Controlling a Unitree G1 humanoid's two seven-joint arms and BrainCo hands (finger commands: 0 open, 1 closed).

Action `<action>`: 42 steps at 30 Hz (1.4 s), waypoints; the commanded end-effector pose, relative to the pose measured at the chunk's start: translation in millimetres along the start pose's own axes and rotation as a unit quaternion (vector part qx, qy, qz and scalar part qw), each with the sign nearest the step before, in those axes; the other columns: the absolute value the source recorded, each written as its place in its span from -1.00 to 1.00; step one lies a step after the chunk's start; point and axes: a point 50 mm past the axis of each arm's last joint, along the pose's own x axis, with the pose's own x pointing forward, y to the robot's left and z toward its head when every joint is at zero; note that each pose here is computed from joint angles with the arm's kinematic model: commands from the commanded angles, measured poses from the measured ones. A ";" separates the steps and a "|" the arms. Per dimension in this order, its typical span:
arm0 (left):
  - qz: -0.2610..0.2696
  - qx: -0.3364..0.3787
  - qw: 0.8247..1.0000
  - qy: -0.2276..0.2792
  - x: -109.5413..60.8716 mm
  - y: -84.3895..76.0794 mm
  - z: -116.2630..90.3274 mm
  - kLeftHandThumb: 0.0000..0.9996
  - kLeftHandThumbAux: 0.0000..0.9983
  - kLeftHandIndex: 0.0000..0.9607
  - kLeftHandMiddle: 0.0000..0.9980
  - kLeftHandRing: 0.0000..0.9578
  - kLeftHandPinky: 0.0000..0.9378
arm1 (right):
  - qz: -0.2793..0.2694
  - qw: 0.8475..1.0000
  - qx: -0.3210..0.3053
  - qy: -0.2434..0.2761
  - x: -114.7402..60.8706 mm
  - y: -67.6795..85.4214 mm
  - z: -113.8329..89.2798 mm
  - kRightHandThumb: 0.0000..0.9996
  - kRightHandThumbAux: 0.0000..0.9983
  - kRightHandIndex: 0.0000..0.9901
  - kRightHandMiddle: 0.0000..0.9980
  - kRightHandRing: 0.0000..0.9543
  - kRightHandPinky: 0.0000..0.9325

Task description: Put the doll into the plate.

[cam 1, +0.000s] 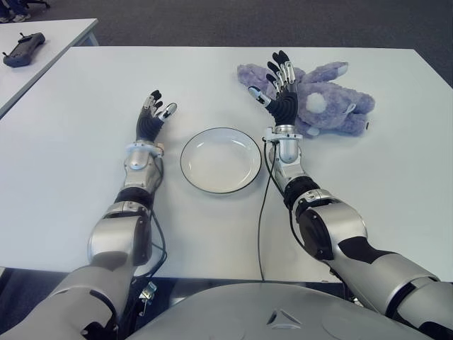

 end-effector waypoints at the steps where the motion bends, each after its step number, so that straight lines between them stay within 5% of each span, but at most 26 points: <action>1: -0.033 -0.029 0.965 0.257 -105.5 -37.1 -118.1 -1.00 0.02 -1.00 -1.00 -1.00 -1.00 | 0.034 0.998 0.040 -0.019 8.9 49.7 16.8 -0.88 0.45 -0.89 -0.82 -0.79 -0.72; 16: -0.032 -0.026 0.966 0.256 -105.4 -40.1 -117.8 -1.00 0.02 -1.00 -1.00 -1.00 -1.00 | 0.065 0.998 0.010 -0.019 27.4 39.4 22.3 -0.76 0.39 -0.93 -0.85 -0.84 -0.81; 42: -0.033 -0.024 0.966 0.256 -103.8 -41.2 -117.1 -1.00 -0.02 -1.00 -0.98 -1.00 -1.00 | 0.102 0.969 -0.211 -0.075 48.6 -35.3 34.7 -0.93 -0.07 -0.89 -0.88 -0.89 -0.91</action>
